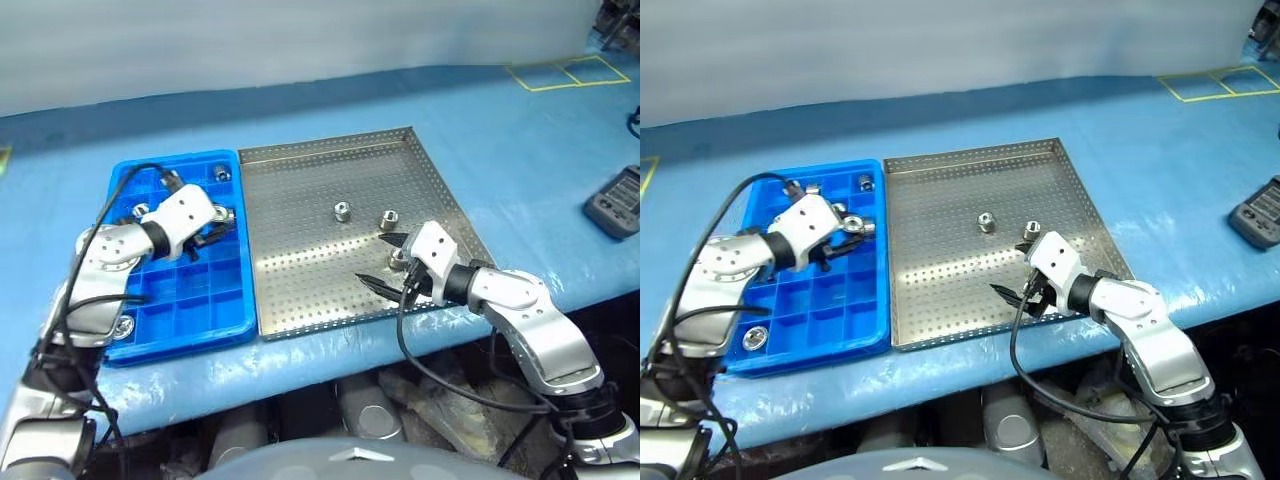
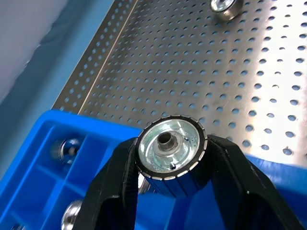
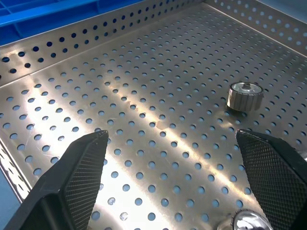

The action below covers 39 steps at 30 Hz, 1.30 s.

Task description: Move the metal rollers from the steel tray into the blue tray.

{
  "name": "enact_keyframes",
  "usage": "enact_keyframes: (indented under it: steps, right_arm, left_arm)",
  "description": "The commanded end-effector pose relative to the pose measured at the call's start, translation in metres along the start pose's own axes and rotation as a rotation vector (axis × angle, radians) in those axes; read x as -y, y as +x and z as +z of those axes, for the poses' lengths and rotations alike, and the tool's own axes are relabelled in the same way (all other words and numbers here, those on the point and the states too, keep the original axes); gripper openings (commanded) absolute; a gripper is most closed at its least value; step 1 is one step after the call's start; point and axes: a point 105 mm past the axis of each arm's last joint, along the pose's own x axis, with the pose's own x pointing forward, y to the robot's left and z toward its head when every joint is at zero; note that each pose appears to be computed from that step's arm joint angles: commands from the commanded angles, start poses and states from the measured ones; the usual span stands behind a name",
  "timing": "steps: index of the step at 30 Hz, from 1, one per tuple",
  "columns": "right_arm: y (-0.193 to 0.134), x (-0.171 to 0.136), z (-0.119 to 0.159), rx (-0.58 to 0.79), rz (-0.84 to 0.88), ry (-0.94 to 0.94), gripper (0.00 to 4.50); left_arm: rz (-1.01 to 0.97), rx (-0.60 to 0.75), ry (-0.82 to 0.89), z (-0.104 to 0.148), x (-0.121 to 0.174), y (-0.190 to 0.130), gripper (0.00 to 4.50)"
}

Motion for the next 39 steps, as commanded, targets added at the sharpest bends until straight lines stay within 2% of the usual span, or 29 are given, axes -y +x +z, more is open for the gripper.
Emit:
enact_keyframes:
  steps: [1, 6, 12, 29, 35, 39]
  right_arm:
    - [0.000, 0.002, 0.009, 0.034, 0.008, -0.031, 4.50]
    - [0.001, 0.002, 0.009, 0.033, 0.020, -0.034, 4.50]
    - [0.003, 0.002, 0.009, 0.032, 0.031, -0.039, 4.50]
    - [0.004, 0.004, 0.011, 0.032, 0.043, -0.053, 4.50]
    - [0.005, 0.004, 0.012, 0.036, 0.035, -0.055, 4.50]
    - [0.005, 0.005, 0.013, 0.047, 0.020, -0.057, 4.50]
  left_arm:
    - [0.064, 0.011, 0.027, 0.008, -0.007, -0.019, 1.84]
    - [0.085, -0.057, -0.009, -0.010, 0.002, -0.036, 1.84]
    - [0.103, -0.098, -0.069, -0.025, 0.011, -0.041, 1.84]
    - [0.086, -0.155, -0.114, -0.044, 0.026, -0.038, 1.84]
    - [0.158, -0.152, -0.129, -0.043, 0.016, -0.034, 3.79]
    - [0.144, -0.108, -0.119, -0.032, 0.016, -0.031, 3.79]
